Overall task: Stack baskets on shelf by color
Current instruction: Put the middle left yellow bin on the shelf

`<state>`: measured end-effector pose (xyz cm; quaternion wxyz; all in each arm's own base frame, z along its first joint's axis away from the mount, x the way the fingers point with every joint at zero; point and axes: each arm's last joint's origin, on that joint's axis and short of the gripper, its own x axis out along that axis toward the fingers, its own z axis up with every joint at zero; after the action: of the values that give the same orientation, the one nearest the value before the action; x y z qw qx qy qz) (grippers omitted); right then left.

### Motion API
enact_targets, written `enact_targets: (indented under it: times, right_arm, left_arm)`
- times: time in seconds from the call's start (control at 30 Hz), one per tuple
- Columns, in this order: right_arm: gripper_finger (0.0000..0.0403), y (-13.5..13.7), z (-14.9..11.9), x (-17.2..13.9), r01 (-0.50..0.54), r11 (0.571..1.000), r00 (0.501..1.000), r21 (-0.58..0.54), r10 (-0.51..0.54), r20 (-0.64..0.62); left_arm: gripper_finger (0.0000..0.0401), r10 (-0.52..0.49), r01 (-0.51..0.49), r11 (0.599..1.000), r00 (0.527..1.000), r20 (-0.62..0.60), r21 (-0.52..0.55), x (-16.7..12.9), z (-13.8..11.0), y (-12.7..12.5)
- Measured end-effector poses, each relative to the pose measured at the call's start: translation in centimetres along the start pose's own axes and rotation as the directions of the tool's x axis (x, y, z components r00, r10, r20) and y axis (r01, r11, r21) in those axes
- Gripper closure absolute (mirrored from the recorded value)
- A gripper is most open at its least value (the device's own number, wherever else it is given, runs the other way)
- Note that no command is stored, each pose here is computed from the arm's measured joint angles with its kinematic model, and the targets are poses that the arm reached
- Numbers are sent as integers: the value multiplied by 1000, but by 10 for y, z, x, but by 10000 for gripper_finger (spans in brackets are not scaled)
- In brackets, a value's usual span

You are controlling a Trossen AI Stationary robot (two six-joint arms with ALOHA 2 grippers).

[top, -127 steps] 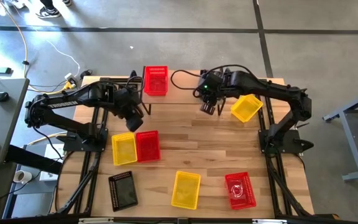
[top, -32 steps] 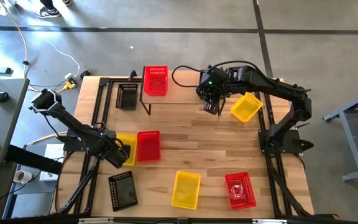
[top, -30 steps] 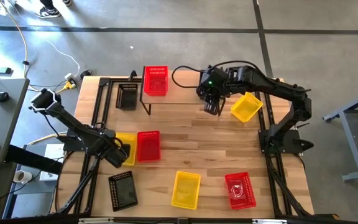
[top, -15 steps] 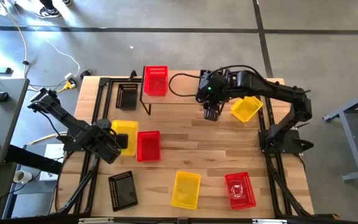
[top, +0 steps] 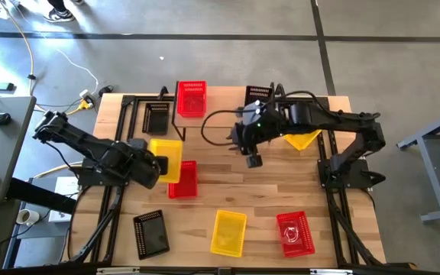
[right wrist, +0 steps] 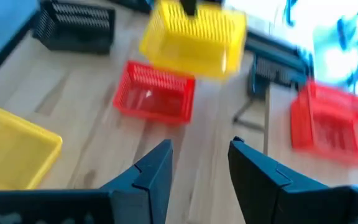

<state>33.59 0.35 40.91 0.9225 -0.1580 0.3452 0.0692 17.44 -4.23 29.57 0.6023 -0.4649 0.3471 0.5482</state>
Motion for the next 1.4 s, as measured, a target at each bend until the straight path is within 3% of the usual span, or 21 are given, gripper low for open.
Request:
enact_targets:
  times: [0.23,0.5,1.03,1.4]
  right_arm:
    - [260,10,19,4,23,996,989,-81,-11,147]
    - [260,23,28,36,-15,995,982,-98,33,183]
    - [260,49,16,117,-105,990,993,-93,109,39]
    - [261,51,10,139,-71,997,997,-28,71,-4]
  left_arm:
    - [397,-87,86,996,996,20,20,10,11,-21]
    - [398,-147,145,988,989,34,55,23,23,-43]
    - [398,-137,134,989,990,42,66,41,32,-59]
    - [398,-192,189,980,980,53,61,40,32,-65]
